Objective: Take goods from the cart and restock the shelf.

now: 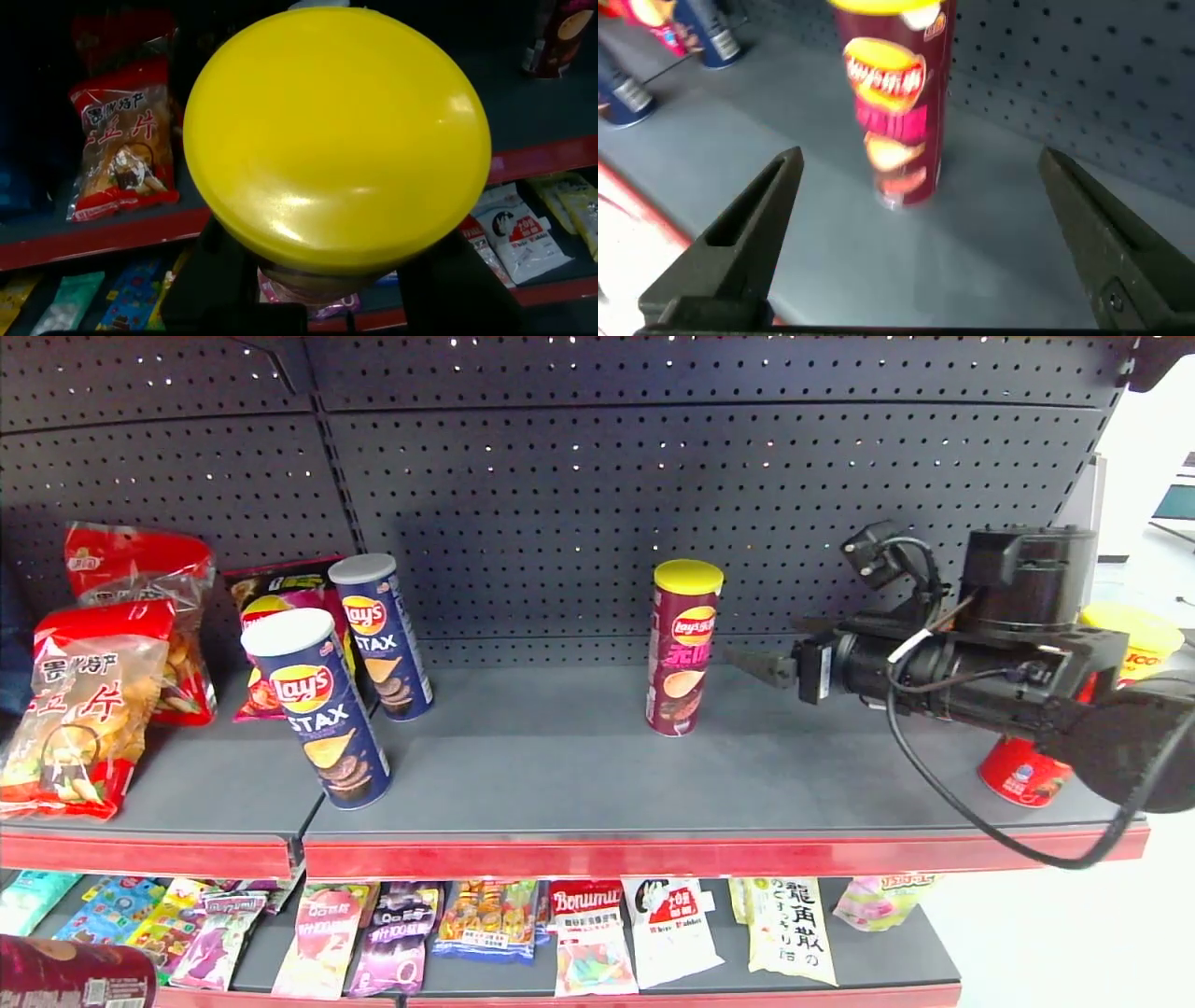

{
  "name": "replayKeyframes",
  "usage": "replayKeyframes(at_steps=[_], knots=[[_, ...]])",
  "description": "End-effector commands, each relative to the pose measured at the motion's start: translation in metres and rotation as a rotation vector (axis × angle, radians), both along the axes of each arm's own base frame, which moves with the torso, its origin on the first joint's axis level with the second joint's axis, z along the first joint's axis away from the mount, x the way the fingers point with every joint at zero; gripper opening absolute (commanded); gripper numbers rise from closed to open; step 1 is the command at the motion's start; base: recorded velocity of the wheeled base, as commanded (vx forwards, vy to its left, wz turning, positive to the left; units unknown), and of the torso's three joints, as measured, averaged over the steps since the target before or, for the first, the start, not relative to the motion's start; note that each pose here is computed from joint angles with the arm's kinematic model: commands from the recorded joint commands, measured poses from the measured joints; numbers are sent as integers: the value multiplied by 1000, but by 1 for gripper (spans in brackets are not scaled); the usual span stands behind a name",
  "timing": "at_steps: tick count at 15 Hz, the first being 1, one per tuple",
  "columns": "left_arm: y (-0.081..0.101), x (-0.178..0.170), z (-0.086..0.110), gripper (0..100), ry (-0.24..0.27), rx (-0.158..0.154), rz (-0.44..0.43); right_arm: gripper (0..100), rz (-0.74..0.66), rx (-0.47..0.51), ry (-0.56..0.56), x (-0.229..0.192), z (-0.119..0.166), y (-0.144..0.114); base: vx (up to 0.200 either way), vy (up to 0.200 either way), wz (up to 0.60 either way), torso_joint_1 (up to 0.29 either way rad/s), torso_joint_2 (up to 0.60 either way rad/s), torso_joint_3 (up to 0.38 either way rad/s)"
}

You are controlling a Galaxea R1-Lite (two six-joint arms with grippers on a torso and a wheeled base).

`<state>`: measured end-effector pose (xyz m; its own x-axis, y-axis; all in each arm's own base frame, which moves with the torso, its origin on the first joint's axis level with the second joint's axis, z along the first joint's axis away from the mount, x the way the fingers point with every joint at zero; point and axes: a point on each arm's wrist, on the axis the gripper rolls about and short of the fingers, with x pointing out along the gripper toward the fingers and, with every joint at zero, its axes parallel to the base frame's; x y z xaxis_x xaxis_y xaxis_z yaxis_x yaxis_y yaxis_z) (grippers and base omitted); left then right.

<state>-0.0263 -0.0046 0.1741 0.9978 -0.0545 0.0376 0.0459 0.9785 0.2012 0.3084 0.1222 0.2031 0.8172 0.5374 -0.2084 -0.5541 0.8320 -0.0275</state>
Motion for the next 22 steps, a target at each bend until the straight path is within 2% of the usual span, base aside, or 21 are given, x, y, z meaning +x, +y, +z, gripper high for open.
replayKeyframes(at_steps=[1, 22], knots=[[0, 0, 1, 0, 0, 0, 4, 100, 3, -13, 31, 32, -19, 14, 0, 0, 0, 0, 0, 0], [0, -1, 6, 0, -13, 0, 25, 100, 53, 44, -49, 81, -14, 60, 0, 0, 0, 0, 0, 0]])
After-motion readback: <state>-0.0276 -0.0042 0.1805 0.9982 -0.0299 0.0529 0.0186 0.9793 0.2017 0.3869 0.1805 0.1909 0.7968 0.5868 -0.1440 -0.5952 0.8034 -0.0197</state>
